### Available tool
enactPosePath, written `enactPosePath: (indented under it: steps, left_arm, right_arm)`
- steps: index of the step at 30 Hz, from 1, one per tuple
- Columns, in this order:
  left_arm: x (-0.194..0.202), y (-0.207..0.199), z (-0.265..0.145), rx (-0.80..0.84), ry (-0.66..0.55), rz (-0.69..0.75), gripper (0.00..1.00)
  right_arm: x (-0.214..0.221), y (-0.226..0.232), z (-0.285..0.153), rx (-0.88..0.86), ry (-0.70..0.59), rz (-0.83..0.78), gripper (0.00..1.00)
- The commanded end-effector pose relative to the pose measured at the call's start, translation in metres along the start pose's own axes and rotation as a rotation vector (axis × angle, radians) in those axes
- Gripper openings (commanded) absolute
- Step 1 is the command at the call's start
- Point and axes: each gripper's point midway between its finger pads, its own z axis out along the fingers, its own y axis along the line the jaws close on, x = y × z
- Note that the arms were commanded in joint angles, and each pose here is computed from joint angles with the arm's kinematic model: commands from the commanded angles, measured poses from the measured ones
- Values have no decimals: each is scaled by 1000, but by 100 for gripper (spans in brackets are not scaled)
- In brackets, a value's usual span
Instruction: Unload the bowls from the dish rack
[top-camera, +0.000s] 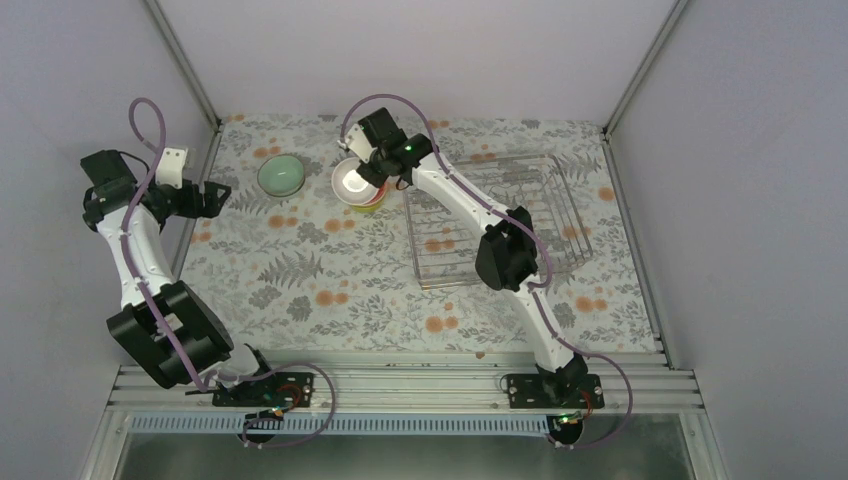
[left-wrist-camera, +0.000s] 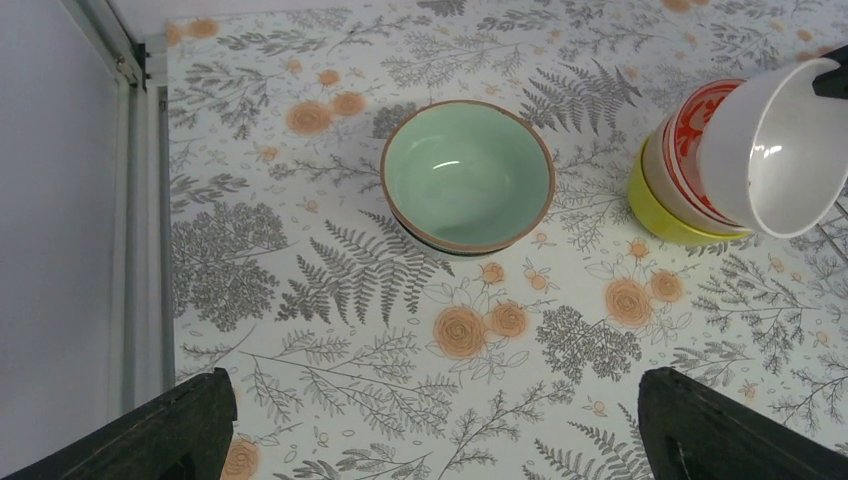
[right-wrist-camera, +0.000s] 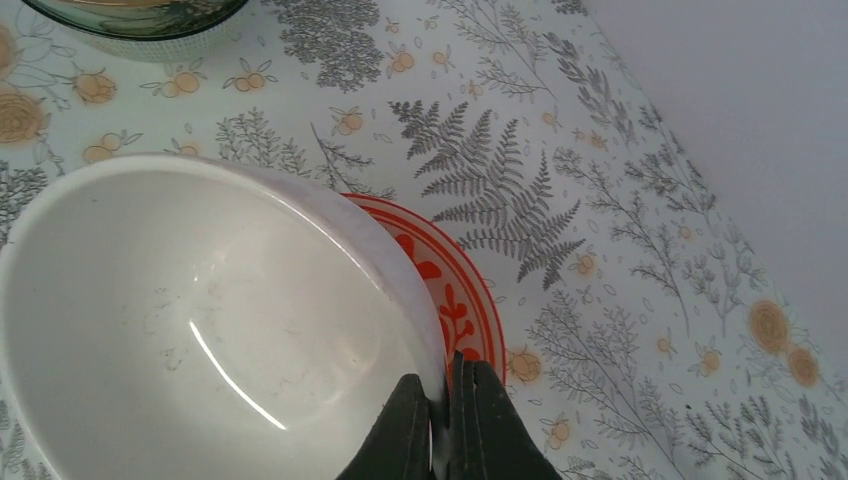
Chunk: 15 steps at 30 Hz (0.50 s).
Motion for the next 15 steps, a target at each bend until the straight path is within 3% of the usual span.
enactPosePath:
  steps: [1,15]
  left_arm:
    - [-1,-3,-1,19,-29,29,100]
    - [-1,-2,1,34,-31,17,100]
  right_arm:
    - [-11,-18,-5,84,-33,14,3]
    - [25,-21,11,66,71,11,3]
